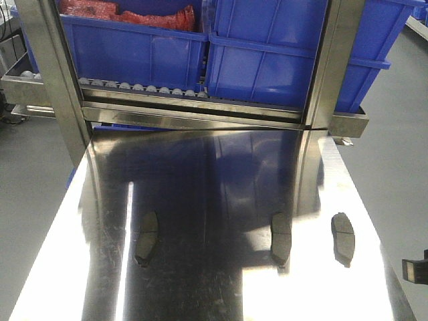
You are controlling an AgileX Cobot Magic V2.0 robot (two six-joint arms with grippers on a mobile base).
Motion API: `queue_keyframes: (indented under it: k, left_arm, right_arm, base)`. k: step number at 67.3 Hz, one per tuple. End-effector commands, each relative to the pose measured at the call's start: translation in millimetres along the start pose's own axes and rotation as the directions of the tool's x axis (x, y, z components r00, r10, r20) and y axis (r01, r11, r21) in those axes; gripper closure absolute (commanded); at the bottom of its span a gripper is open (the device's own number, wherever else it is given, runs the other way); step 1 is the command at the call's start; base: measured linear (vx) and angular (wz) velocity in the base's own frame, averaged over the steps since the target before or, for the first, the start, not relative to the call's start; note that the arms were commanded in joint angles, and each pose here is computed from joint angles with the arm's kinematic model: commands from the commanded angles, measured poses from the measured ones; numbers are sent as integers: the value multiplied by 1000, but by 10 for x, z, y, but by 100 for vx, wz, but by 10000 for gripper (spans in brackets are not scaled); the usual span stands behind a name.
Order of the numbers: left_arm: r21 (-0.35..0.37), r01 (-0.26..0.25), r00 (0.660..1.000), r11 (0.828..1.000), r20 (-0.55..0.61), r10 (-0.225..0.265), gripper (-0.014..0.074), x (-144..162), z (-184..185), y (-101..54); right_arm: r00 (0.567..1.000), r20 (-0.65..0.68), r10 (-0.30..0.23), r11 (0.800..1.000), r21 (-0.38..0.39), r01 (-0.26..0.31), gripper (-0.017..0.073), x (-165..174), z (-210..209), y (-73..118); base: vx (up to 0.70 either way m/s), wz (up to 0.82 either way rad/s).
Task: Move and align brake pads A on conveyor
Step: 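Lower the right gripper onto the outermost brake pad on its side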
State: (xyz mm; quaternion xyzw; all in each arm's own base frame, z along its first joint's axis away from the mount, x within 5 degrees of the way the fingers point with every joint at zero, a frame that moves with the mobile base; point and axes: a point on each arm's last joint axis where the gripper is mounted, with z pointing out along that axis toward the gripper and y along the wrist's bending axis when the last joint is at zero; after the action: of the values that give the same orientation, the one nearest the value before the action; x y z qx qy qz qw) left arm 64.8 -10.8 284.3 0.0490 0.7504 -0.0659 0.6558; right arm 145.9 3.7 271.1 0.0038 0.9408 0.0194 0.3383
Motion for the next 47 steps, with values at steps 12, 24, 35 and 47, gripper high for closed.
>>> queue_keyframes:
  k: [12, 24, 35, 47]
  left_arm:
    - [8, 8, 993, 1000, 118, -9, 599, -174, -17, -8]
    - [8, 8, 993, 1000, 118, -9, 599, -174, -17, -8]
    - [8, 8, 993, 1000, 118, -9, 599, -174, -17, -8]
    - [8, 8, 993, 1000, 118, -9, 599, -174, -17, -8]
  right_arm:
    - [999, -51, 14, 1000, 3, -14, 504, -91, 81, -7]
    - [997, -75, 23, 1000, -3, -23, 321, -93, 131, -2]
    - [998, -67, 21, 1000, -1, -21, 159, -100, 132, -3]
    - [997, -64, 49, 998, -23, -50, 104, -129, 179, 18]
  base:
    - [0, 0]
    - [0, 0]
    - [0, 0]
    - [0, 0]
